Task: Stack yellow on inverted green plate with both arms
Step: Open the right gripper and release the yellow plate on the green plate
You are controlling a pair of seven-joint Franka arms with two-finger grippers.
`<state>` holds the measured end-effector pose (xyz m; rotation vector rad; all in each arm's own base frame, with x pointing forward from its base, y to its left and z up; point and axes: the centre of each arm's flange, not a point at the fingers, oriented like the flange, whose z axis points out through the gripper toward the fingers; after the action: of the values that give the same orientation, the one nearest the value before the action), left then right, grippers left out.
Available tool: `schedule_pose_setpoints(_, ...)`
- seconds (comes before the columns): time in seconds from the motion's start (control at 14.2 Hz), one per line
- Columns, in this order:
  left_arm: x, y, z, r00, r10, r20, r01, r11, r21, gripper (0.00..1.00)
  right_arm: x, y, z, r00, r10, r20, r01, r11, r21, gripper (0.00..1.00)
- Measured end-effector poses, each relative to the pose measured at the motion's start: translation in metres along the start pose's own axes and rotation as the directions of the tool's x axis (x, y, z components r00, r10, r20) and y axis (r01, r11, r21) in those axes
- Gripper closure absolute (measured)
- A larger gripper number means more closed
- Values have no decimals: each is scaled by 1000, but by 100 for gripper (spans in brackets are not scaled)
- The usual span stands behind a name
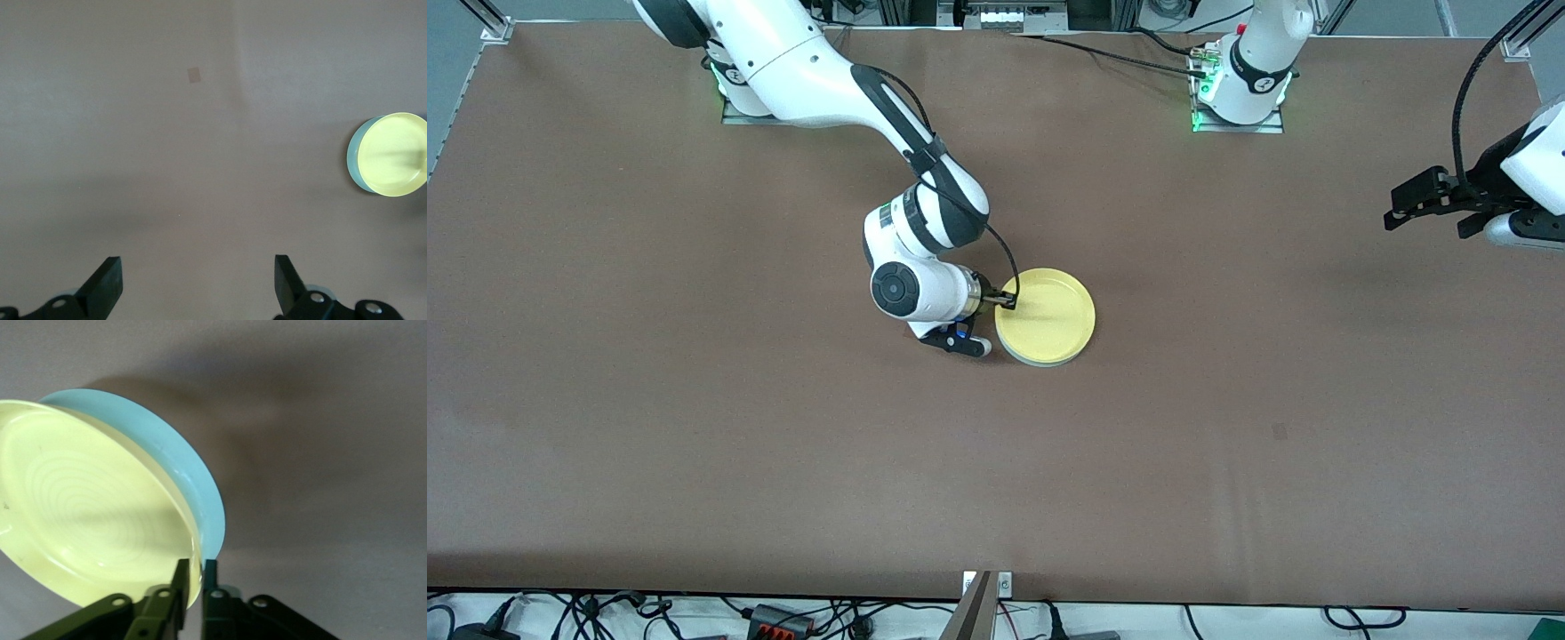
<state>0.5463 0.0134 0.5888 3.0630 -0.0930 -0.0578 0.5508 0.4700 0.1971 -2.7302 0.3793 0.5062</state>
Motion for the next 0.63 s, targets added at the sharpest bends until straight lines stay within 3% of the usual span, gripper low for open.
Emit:
schedule_pose_setpoints(0.35, 1, -1, -1, 1000, -2, -3, 2, 1000, 1, 0, 3, -16, -42, 1000, -12, -25, 14, 999, 45, 32)
schedule_pose_setpoints(0.56, 2, -1, -2, 1000, -3, -3, 3, 1000, 1, 0, 23, 2, -121, 997, -28, -69, 26, 999, -31, 1)
schedule_pose_setpoints(0.63, 3, -2, -1, 1000, -3, -2, 3, 1000, 1, 0, 31, 13, -153, 994, -35, -106, 28, 997, -70, 0)
